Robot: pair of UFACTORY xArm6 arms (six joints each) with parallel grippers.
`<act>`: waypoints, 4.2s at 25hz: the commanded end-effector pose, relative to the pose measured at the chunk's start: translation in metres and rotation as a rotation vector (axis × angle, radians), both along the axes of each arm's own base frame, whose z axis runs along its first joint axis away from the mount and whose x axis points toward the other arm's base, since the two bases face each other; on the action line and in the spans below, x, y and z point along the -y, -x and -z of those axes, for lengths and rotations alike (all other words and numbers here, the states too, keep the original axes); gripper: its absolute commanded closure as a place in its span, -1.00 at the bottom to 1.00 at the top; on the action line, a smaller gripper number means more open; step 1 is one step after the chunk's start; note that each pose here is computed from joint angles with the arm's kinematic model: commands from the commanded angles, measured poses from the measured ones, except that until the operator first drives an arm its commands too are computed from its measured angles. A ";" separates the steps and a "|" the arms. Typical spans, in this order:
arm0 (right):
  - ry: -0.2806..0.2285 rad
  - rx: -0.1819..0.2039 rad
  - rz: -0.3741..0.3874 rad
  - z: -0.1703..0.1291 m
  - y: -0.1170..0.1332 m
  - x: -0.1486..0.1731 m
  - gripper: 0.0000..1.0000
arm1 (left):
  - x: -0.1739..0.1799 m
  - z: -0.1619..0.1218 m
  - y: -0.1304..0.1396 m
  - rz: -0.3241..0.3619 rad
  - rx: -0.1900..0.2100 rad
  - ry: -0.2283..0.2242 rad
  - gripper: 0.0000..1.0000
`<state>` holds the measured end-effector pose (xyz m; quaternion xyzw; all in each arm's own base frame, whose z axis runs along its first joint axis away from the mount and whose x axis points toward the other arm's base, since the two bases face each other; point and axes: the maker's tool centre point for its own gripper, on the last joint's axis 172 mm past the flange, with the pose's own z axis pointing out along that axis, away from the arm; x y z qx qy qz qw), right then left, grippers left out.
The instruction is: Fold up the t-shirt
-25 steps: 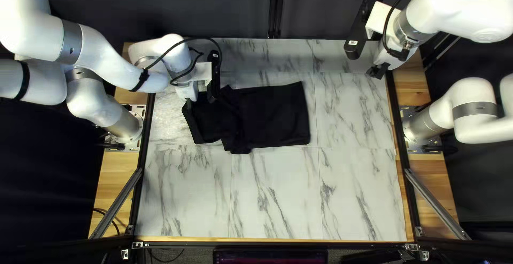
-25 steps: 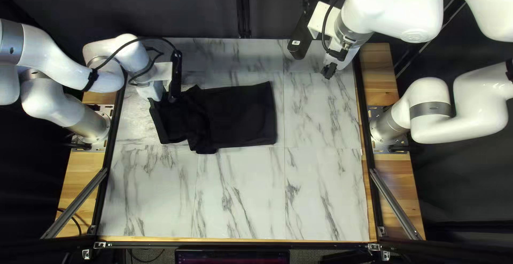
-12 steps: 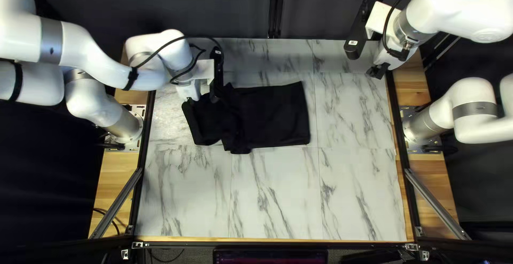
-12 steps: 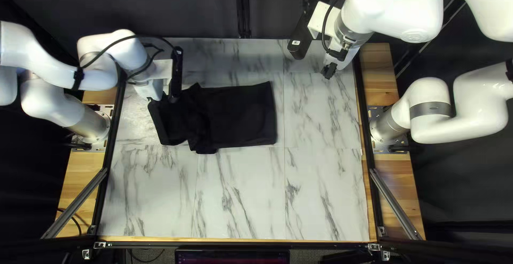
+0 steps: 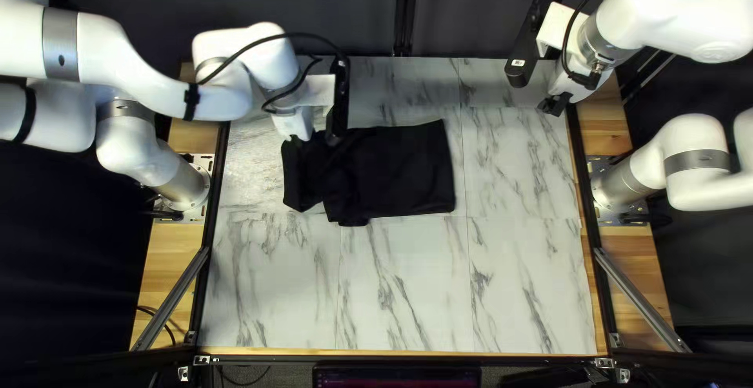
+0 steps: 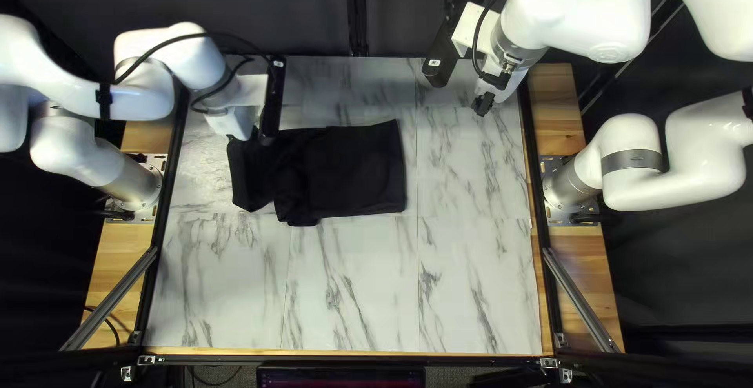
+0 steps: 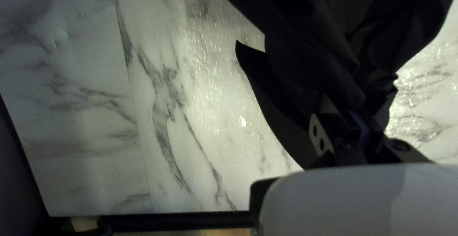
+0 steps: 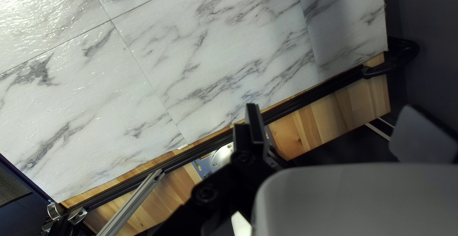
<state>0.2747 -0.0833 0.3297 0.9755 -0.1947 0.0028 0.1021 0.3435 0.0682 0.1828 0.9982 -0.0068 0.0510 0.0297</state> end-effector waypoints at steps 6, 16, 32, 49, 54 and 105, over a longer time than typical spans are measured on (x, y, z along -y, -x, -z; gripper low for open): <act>0.000 0.000 0.000 0.000 0.000 0.000 -1.00 | -0.005 0.010 -0.066 0.053 0.066 0.096 1.00; 0.000 0.000 0.000 0.000 0.000 0.000 -1.00 | -0.014 0.030 -0.118 0.042 0.148 0.140 1.00; 0.000 0.000 0.000 0.000 0.000 0.000 -1.00 | -0.001 0.044 -0.144 -0.008 0.319 0.121 -1.00; 0.000 0.000 0.000 0.000 0.000 0.000 -1.00 | 0.105 0.055 -0.049 0.041 0.189 -0.050 -1.00; 0.000 0.000 0.000 0.000 0.000 0.000 -1.00 | 0.112 0.076 -0.041 -0.056 0.101 -0.065 -1.00; 0.000 0.000 0.000 0.000 0.000 0.000 -1.00 | 0.050 0.035 -0.170 -0.104 0.147 0.189 1.00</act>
